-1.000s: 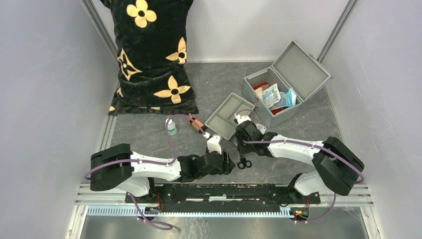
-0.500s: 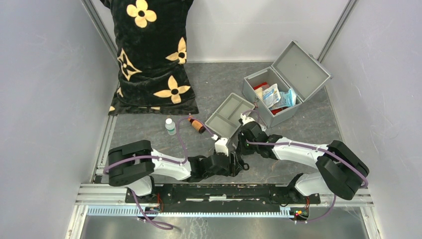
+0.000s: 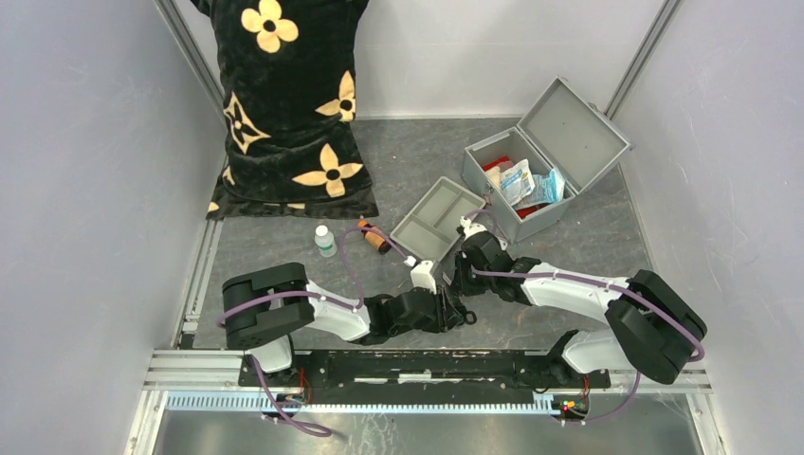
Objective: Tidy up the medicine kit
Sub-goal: Pick up the scissors from the center of the board.
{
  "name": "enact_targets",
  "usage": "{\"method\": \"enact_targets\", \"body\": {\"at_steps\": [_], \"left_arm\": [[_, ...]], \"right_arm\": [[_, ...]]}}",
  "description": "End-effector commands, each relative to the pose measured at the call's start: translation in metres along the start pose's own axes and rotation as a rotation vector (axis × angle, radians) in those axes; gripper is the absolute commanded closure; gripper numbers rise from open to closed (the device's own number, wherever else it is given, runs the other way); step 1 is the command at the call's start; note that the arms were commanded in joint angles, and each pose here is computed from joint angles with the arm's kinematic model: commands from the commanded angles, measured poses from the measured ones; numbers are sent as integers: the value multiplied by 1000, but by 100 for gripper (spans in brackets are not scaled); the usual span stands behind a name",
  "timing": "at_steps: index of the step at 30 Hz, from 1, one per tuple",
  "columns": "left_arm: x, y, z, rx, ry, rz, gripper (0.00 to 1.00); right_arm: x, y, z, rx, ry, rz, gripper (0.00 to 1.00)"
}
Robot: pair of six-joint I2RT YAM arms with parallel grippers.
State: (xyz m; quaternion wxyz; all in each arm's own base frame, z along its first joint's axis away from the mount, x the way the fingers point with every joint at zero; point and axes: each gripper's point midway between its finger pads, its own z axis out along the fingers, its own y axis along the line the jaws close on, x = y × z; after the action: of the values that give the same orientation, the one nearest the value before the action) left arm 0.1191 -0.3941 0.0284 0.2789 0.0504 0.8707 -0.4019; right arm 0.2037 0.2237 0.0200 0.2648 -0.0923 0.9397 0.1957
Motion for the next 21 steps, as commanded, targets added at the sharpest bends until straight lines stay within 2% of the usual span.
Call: {"method": "enact_targets", "body": {"at_steps": [1,6,8,12,15,18,21], "left_arm": [[6,2,-2,1,21,-31,69],[1,2,-3,-12,5,-17,91],[-3,1,-5,-22,-3,-1,98],[-16,-4,-12,-36,-33,44,98],[-26,-12,-19,-28,-49,77,98],[-34,-21,-26,-22,-54,124,98],[-47,-37,-33,-12,-67,169,98]], "right_arm": [[-15,7,-3,-28,-60,20,99],[-19,6,-4,-22,-69,15,98],[-26,7,-9,-16,-89,2,92],[-61,16,-37,-32,-213,-27,69],[-96,22,-77,-27,-351,-48,56],[-126,19,-122,1,-487,-49,46],[-145,5,-167,70,-609,-13,45]]}}
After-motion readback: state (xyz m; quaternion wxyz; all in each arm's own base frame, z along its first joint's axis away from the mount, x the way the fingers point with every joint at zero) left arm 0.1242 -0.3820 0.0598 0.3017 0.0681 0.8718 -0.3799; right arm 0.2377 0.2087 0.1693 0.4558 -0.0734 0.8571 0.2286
